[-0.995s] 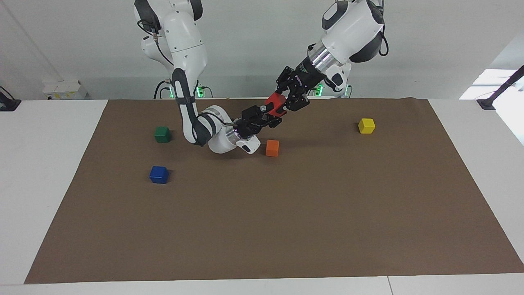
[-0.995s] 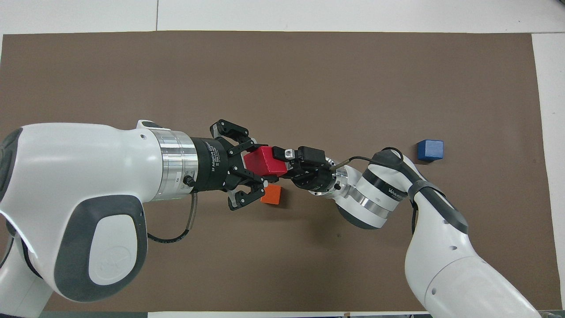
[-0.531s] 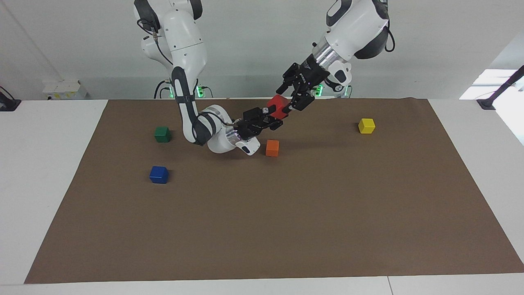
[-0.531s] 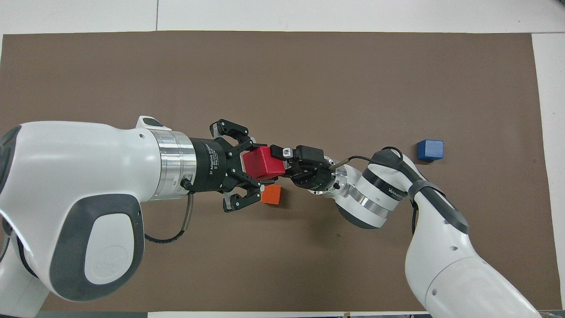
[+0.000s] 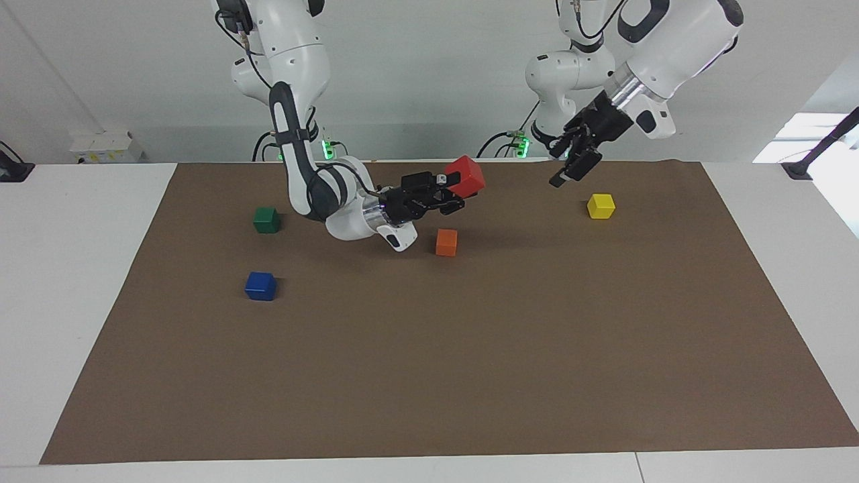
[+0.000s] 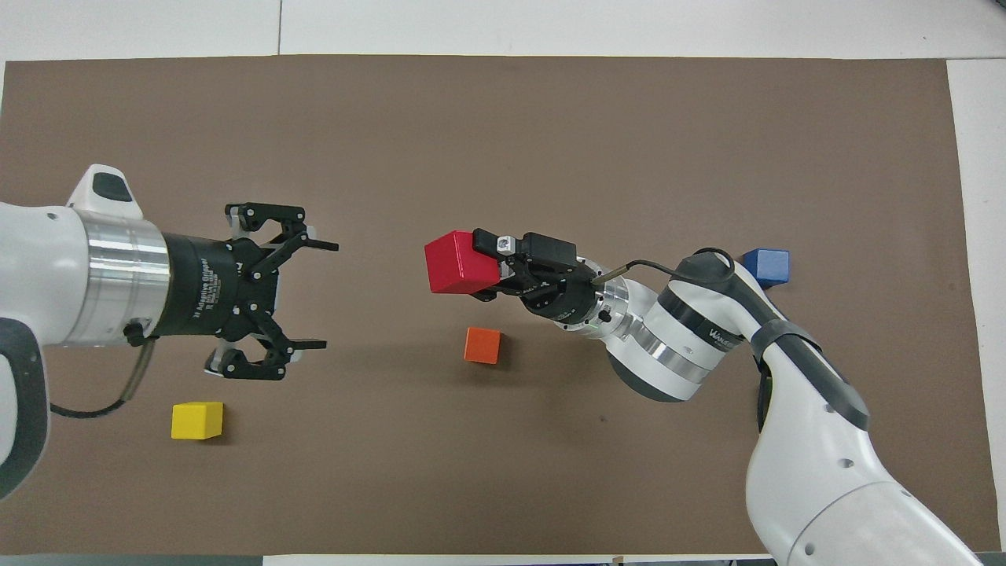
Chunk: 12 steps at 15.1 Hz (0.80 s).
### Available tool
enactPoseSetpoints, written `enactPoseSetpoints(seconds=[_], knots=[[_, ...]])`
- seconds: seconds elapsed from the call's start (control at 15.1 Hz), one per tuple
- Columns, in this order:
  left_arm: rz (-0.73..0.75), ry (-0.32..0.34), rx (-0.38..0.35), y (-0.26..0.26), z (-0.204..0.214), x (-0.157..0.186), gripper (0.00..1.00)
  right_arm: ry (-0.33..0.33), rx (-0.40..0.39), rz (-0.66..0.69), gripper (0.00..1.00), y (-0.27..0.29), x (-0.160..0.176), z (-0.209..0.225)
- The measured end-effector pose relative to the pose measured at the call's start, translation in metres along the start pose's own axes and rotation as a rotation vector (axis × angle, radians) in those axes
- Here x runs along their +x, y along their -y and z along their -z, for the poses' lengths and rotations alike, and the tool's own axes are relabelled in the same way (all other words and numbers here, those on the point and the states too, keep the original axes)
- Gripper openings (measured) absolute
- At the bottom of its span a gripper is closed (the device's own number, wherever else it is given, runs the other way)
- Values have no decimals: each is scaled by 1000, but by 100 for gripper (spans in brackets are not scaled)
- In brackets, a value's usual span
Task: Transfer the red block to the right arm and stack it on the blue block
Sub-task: 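Open the left gripper and withdraw it while the right gripper holds the cube, then carry the red cube with the right gripper above the blue cube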
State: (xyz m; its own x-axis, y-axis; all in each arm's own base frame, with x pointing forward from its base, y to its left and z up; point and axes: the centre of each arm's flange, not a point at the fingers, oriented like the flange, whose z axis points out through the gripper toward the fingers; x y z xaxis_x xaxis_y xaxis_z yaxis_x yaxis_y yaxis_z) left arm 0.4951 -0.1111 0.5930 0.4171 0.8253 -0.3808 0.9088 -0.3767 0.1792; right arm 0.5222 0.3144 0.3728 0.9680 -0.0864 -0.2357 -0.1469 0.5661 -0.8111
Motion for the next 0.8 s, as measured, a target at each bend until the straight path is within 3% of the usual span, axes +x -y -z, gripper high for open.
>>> enactPoseSetpoints(seconds=[0.27, 0.46, 0.6, 0.8], knots=[[-384, -179, 100, 20, 20, 64, 100, -19, -328, 77, 56, 51, 5, 19], [-652, -287, 267, 28, 21, 95, 100, -13, -547, 144, 56, 94, -2, 27], [-826, -304, 349, 27, 21, 106, 100, 16, -658, 180, 56, 107, -4, 34], [-951, -288, 381, 21, 38, 119, 100, 68, -876, 208, 56, 128, 5, 61]])
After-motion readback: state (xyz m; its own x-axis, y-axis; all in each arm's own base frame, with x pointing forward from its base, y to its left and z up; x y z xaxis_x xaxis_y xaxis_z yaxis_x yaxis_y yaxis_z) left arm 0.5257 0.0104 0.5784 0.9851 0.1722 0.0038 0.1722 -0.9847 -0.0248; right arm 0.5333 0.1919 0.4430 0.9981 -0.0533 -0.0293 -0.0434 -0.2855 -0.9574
